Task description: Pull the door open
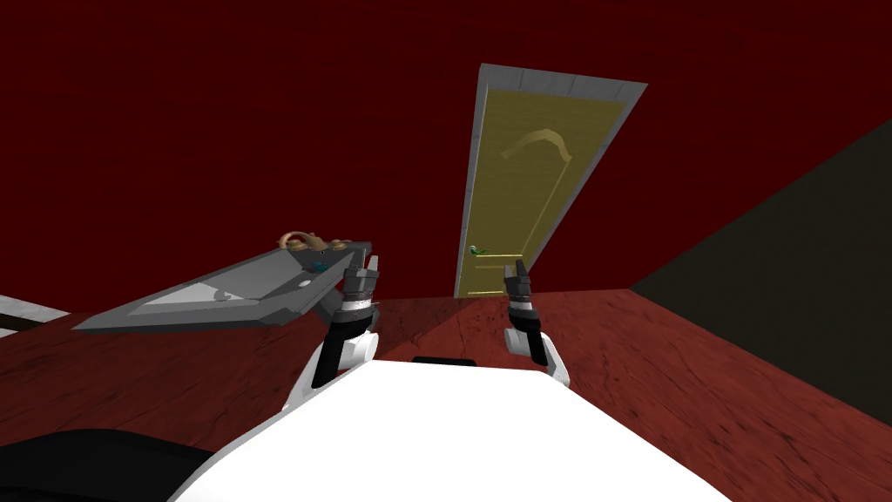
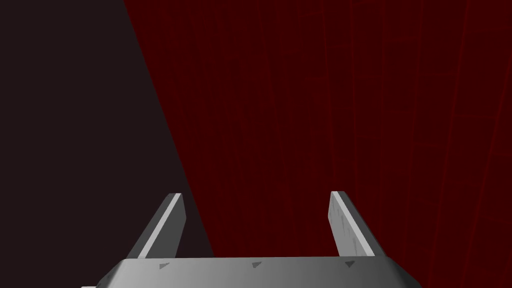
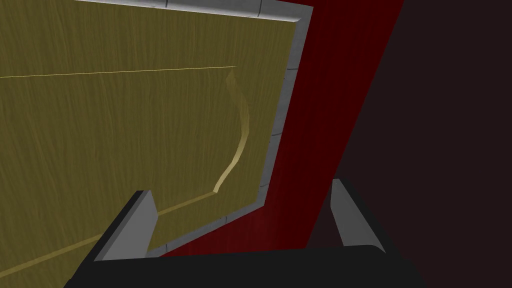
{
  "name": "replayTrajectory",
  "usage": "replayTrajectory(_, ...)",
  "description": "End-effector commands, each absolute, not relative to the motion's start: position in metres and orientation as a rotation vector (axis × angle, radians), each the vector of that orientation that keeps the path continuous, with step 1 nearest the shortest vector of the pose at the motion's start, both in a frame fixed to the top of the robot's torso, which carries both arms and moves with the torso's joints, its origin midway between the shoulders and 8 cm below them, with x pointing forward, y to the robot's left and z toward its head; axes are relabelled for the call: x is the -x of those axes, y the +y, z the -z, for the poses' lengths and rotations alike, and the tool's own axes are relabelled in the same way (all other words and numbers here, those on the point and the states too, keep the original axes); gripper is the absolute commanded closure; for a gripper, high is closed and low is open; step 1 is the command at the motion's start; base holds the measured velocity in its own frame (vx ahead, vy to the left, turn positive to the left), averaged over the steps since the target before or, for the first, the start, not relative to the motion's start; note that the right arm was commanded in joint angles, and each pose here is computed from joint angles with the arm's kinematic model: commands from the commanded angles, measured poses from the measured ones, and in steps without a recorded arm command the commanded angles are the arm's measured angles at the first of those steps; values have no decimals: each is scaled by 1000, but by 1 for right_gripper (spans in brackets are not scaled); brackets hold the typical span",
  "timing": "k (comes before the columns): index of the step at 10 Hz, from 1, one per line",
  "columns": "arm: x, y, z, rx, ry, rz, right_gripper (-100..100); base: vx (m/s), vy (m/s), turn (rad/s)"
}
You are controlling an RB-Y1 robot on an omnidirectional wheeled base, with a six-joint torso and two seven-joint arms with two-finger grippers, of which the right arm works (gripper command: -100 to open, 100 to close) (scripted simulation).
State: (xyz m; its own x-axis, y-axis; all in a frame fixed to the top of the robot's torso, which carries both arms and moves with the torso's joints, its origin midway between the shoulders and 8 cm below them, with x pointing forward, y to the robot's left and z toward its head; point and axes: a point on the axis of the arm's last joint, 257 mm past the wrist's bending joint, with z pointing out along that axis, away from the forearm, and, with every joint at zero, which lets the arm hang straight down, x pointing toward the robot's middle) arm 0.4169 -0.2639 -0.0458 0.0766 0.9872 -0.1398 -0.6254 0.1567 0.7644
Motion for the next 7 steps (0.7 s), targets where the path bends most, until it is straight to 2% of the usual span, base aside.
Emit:
replayTrajectory(1, -426, -264, 59, -617, 776, -1327, -100, 51, -8, -2)
replayTrajectory(7, -448, -265, 97, -663, 848, -1325, -100, 58, -5, 0)
